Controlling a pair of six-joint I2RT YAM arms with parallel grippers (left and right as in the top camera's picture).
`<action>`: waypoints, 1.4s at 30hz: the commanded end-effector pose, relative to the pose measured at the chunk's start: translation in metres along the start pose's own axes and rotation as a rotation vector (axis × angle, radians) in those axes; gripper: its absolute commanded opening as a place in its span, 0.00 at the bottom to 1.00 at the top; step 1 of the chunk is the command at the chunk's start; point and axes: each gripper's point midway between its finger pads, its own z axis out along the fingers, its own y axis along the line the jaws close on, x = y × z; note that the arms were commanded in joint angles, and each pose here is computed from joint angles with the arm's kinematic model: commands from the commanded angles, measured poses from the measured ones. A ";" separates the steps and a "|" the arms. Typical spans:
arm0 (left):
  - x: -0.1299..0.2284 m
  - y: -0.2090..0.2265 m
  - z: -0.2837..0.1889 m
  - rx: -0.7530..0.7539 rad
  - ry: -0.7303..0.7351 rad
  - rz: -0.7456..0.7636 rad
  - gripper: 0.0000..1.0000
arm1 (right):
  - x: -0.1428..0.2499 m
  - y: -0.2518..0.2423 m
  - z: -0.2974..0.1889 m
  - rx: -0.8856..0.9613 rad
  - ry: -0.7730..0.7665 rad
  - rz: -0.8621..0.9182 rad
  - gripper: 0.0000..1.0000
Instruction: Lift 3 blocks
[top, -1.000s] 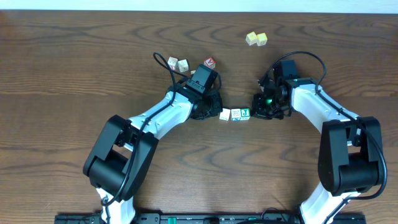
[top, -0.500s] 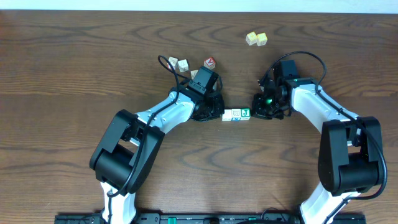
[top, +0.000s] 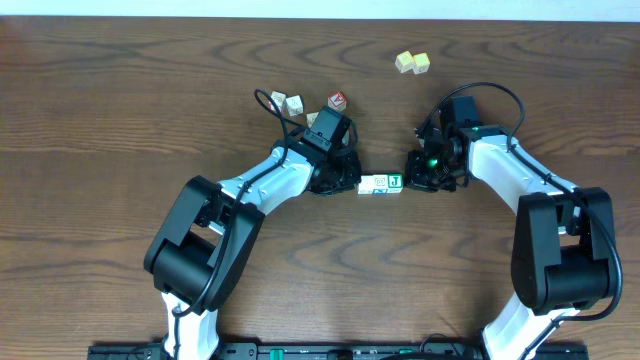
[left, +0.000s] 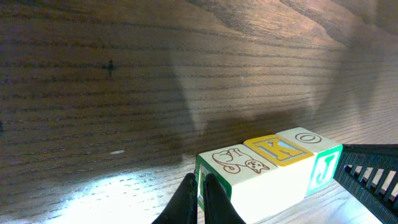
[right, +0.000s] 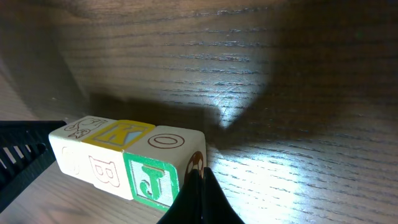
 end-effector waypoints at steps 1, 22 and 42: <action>0.000 -0.003 0.000 0.013 0.003 0.021 0.07 | 0.000 0.005 0.000 -0.018 -0.001 0.003 0.01; -0.043 0.059 -0.092 -0.300 -0.237 -0.009 0.07 | -0.023 -0.042 -0.058 0.269 -0.023 0.091 0.01; -0.023 0.141 -0.244 -0.449 -0.319 -0.234 0.07 | -0.005 -0.109 -0.183 0.411 -0.209 0.378 0.06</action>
